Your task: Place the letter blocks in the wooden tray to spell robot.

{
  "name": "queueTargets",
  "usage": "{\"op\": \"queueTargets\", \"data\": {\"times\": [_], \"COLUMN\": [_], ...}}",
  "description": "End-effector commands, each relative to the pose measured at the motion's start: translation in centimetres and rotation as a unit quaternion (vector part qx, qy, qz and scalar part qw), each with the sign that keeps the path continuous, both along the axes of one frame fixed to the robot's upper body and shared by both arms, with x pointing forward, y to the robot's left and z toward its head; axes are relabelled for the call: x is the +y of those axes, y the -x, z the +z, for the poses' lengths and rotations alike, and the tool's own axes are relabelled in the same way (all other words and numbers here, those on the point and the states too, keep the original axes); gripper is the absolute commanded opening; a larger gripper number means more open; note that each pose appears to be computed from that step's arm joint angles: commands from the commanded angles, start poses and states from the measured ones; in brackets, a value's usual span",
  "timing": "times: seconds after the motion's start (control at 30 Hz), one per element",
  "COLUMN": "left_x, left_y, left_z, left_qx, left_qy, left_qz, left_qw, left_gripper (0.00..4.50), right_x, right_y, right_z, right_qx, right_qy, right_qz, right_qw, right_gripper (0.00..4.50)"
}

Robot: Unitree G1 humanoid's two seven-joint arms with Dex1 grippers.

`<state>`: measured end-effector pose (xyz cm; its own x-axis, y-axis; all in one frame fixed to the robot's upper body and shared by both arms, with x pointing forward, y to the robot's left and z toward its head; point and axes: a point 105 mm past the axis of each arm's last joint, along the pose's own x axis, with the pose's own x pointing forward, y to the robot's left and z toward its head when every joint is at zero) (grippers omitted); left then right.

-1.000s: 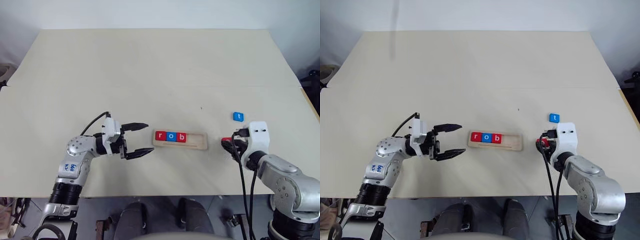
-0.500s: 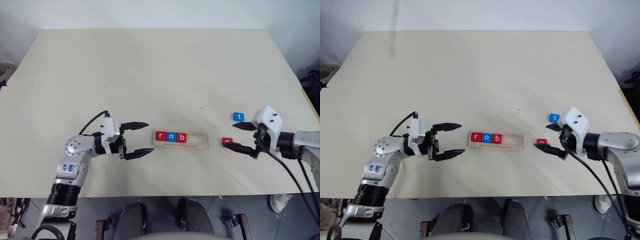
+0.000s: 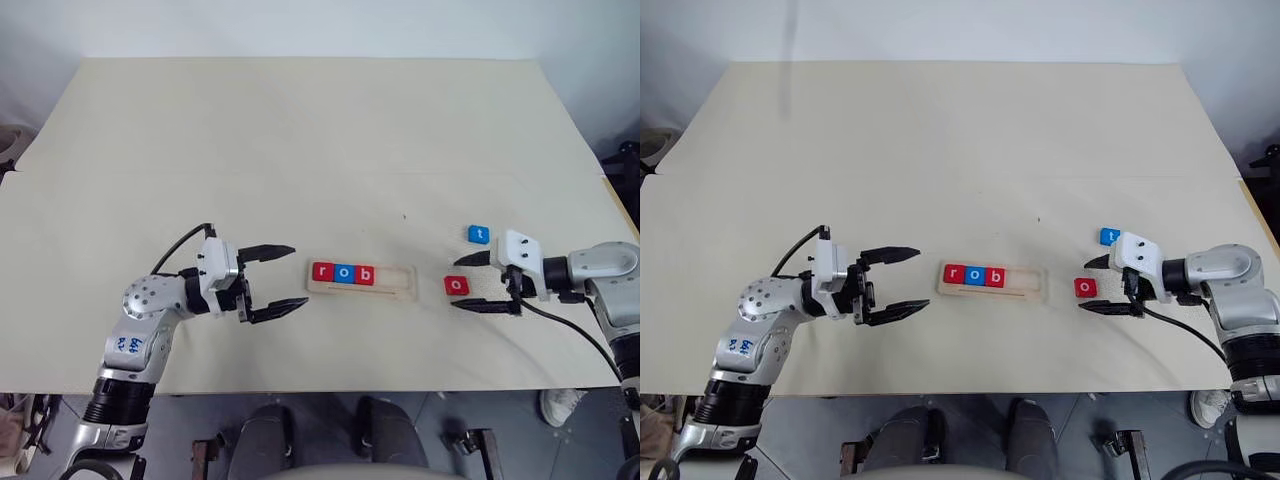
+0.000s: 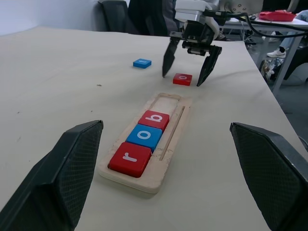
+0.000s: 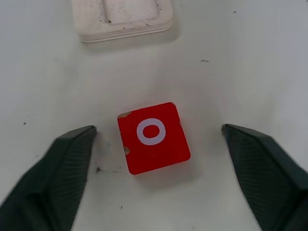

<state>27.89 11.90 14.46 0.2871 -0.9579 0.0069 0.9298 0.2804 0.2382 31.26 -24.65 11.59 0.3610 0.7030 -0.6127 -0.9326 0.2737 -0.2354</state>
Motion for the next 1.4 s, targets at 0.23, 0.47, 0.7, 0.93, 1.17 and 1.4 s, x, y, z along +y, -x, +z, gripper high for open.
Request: {"op": "queueTargets", "data": {"times": [0.23, 0.47, 0.7, 0.93, 1.17, 1.4], "left_x": [0.0, -0.1, -0.3, 0.4, 0.4, 0.5], "left_y": [0.3, 0.3, 0.6, 0.9, 1.0, 1.0], "left_z": [1.3, 1.4, 1.2, 0.9, 0.8, 0.7], "left_qx": [-0.025, -0.025, -0.024, -0.023, -0.021, -0.022], "left_qy": [0.003, 0.004, 0.007, 0.005, 0.007, 0.007], "left_qz": [0.003, 0.005, 0.008, 0.021, 0.024, 0.025], "left_qw": [1.0, 1.0, 1.0, 1.0, 0.999, 0.999], "left_gripper": [4.5, 4.5, 4.5, 4.5, 4.5, 4.5], "right_x": [1.8, 8.2, 10.9, 11.1, 11.6, 10.7], "right_y": [-0.6, -1.2, -1.4, -1.1, -1.2, -0.8], "right_z": [2.3, 5.1, 3.8, 2.4, 2.2, 2.6], "right_qx": [-0.016, -0.01, -0.01, -0.001, 0.01, 0.004], "right_qy": [-0.022, -0.068, -0.051, -0.028, -0.044, -0.035], "right_qz": [0.026, 0.049, 0.061, 0.073, 0.069, 0.071], "right_qw": [0.999, 0.996, 0.997, 0.997, 0.997, 0.997], "right_gripper": [1.45, 1.45, 1.45, 1.45, 2.85, 4.48]}}
